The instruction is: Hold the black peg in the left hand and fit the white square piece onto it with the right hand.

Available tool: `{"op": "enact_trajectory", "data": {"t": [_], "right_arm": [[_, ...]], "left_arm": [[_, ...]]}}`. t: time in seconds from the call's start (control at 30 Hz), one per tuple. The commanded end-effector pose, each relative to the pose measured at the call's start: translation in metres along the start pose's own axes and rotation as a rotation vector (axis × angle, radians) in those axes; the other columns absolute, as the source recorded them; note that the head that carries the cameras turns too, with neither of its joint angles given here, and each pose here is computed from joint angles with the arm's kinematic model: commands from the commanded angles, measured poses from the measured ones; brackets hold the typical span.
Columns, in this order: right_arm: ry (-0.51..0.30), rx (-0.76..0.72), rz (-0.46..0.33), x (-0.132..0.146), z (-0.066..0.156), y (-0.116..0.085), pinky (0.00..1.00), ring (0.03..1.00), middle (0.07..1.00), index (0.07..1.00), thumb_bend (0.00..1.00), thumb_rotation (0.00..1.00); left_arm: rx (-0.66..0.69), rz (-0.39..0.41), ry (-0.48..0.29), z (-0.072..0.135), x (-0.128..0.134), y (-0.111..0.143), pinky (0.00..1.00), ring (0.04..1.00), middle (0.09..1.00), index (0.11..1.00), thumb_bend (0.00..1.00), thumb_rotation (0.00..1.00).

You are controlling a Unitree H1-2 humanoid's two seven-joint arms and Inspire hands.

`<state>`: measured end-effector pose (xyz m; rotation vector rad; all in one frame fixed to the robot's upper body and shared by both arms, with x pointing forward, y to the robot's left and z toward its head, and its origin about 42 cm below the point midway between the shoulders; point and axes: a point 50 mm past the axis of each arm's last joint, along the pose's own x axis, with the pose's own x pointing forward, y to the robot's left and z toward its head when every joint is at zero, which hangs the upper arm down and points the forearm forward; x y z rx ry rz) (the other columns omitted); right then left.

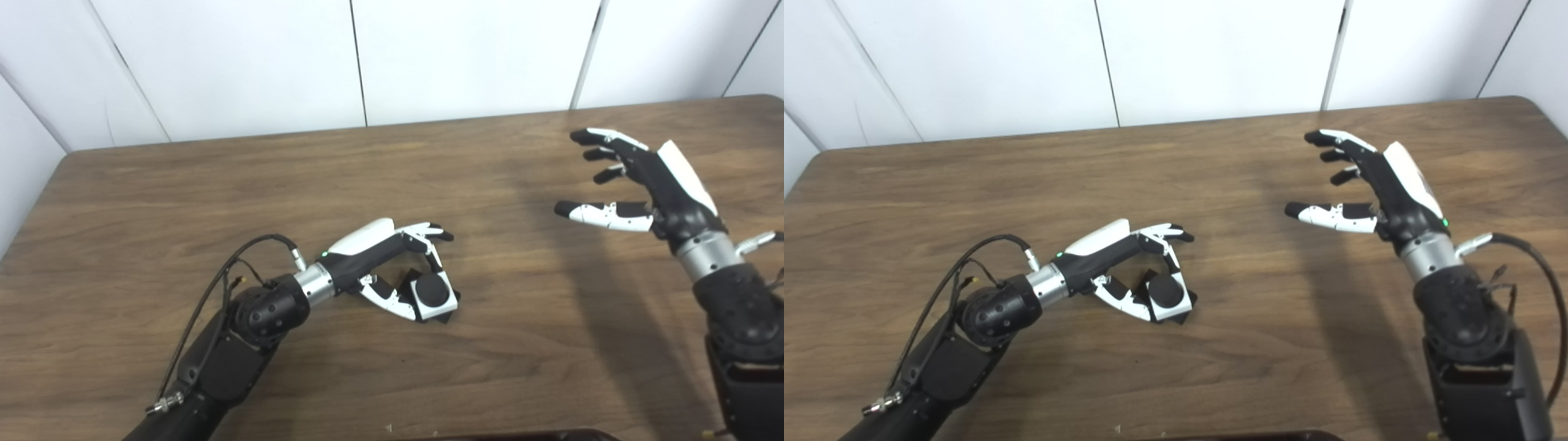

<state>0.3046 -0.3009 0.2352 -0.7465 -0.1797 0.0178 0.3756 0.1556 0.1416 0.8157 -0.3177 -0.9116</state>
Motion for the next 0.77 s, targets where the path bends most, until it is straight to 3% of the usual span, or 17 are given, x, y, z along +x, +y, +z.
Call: {"op": "enact_trajectory", "data": {"t": [0.0, 0.03, 0.07, 0.2, 0.33, 0.47, 0.63, 0.73], "right_arm": [[-0.052, 0.0, -0.085, 0.002, 0.013, -0.008, 0.69, 0.813, 0.846, 0.808, 0.61, 0.27], [-0.045, 0.007, -0.09, 0.001, 0.013, -0.006, 0.71, 0.82, 0.85, 0.804, 0.6, 0.26], [-0.041, 0.013, -0.094, -0.001, 0.012, -0.004, 0.71, 0.821, 0.851, 0.801, 0.59, 0.26], [-0.035, 0.031, -0.108, -0.005, 0.009, 0.003, 0.69, 0.805, 0.842, 0.787, 0.59, 0.24], [-0.033, 0.047, -0.12, -0.01, 0.006, 0.01, 0.67, 0.8, 0.834, 0.775, 0.6, 0.24], [-0.042, 0.052, -0.124, -0.016, 0.004, 0.018, 0.64, 0.781, 0.825, 0.775, 0.59, 0.23], [-0.046, 0.079, -0.125, -0.024, 0.006, 0.032, 0.63, 0.767, 0.814, 0.769, 0.58, 0.24], [-0.044, 0.129, -0.127, -0.028, 0.009, 0.042, 0.66, 0.782, 0.815, 0.768, 0.58, 0.24]], "left_arm": [[0.035, -0.063, 0.161, -0.023, -0.018, -0.023, 0.9, 0.94, 0.907, 0.497, 0.51, 0.08], [0.053, -0.05, 0.184, -0.023, -0.018, -0.023, 0.89, 0.936, 0.907, 0.632, 0.67, 0.2], [0.07, -0.034, 0.206, -0.023, -0.019, -0.024, 0.87, 0.931, 0.908, 0.689, 0.7, 0.25], [0.07, 0.053, 0.283, -0.025, -0.024, -0.028, 0.83, 0.919, 0.921, 0.819, 0.69, 0.25], [0.028, 0.166, 0.341, -0.027, -0.029, -0.032, 0.74, 0.881, 0.91, 0.845, 0.64, 0.15], [0.002, 0.276, 0.389, -0.031, -0.036, -0.039, 0.68, 0.832, 0.869, 0.801, 0.6, 0.04], [-0.03, 0.411, 0.449, -0.032, -0.042, -0.046, 0.63, 0.762, 0.82, 0.763, 0.62, 0.02], [-0.062, 0.488, 0.473, -0.03, -0.044, -0.051, 0.65, 0.772, 0.82, 0.777, 0.63, 0.01]]}}
